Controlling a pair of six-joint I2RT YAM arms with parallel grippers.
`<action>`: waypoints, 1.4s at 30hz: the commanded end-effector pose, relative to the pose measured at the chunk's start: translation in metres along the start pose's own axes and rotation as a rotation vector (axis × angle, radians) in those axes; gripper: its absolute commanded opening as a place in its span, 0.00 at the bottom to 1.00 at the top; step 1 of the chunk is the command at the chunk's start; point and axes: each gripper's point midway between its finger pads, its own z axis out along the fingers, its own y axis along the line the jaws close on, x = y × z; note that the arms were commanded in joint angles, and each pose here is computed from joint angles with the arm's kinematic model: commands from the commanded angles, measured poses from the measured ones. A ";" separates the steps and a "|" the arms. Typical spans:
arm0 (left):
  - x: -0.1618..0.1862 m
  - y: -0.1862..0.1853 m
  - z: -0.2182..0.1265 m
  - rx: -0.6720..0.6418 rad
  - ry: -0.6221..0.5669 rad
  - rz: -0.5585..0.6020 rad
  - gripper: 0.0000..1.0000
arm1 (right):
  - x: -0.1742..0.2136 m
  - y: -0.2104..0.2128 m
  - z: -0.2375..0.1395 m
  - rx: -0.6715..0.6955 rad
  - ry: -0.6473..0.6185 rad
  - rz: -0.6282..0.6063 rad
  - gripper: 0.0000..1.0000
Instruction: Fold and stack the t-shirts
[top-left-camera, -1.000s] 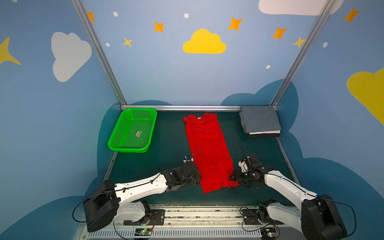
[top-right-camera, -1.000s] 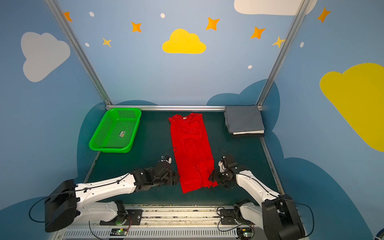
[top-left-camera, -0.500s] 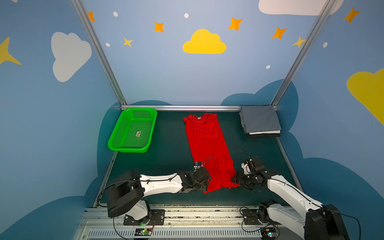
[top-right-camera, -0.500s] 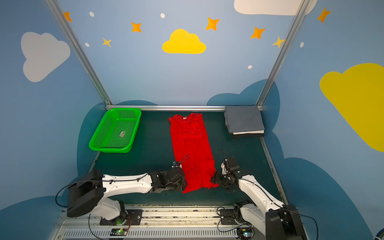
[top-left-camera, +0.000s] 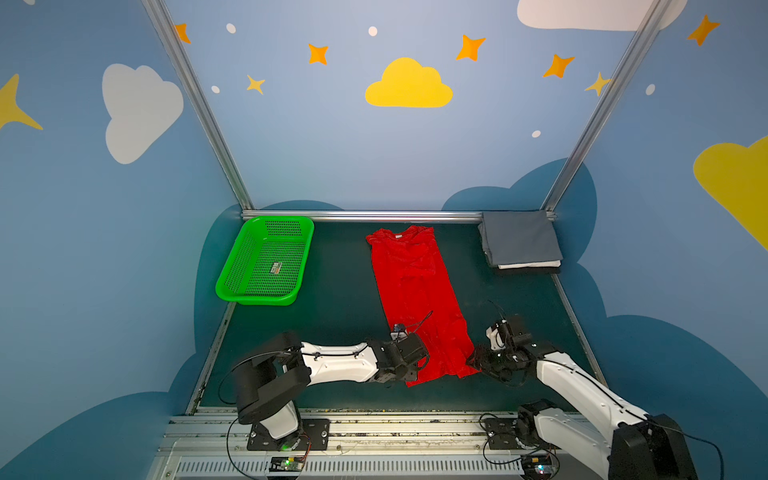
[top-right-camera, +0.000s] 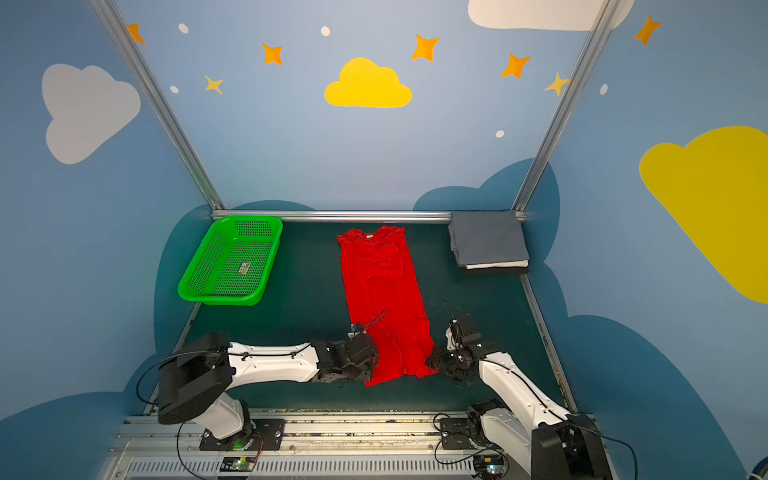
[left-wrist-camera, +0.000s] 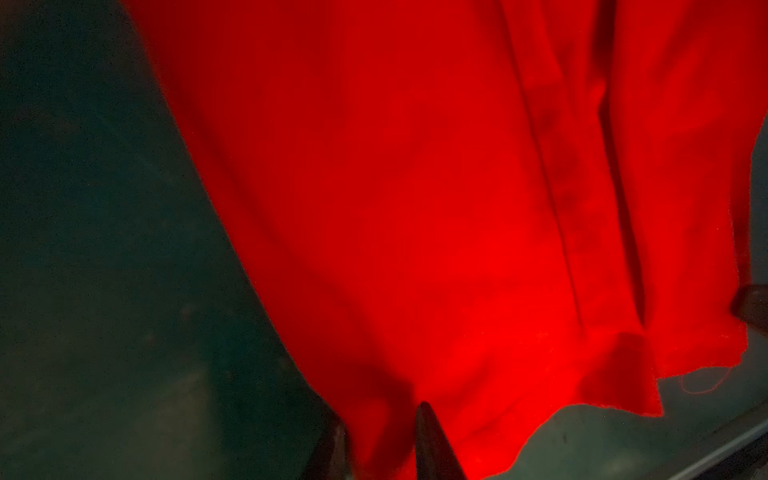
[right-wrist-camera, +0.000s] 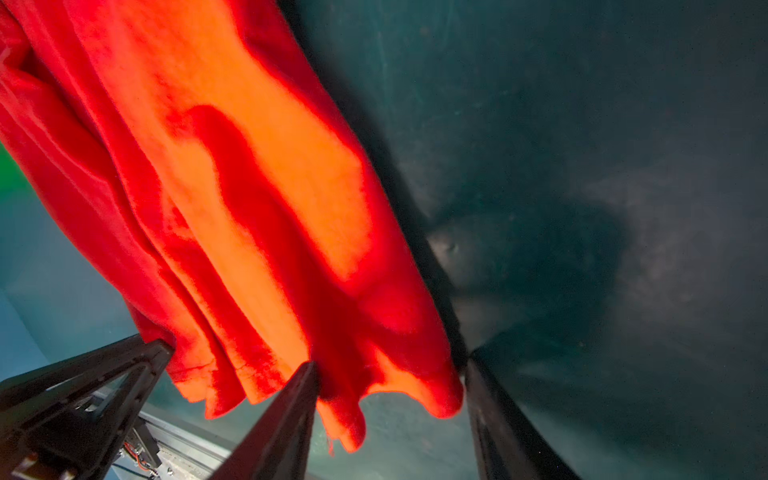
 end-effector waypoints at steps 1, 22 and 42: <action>0.011 0.016 0.005 -0.066 0.031 -0.012 0.23 | 0.004 -0.004 0.002 0.006 0.014 0.004 0.55; 0.015 0.051 -0.010 -0.105 -0.028 -0.095 0.04 | 0.003 0.010 -0.001 -0.058 0.025 -0.037 0.21; 0.000 0.051 -0.030 -0.073 -0.117 -0.115 0.04 | 0.018 0.034 -0.012 -0.192 0.053 -0.038 0.09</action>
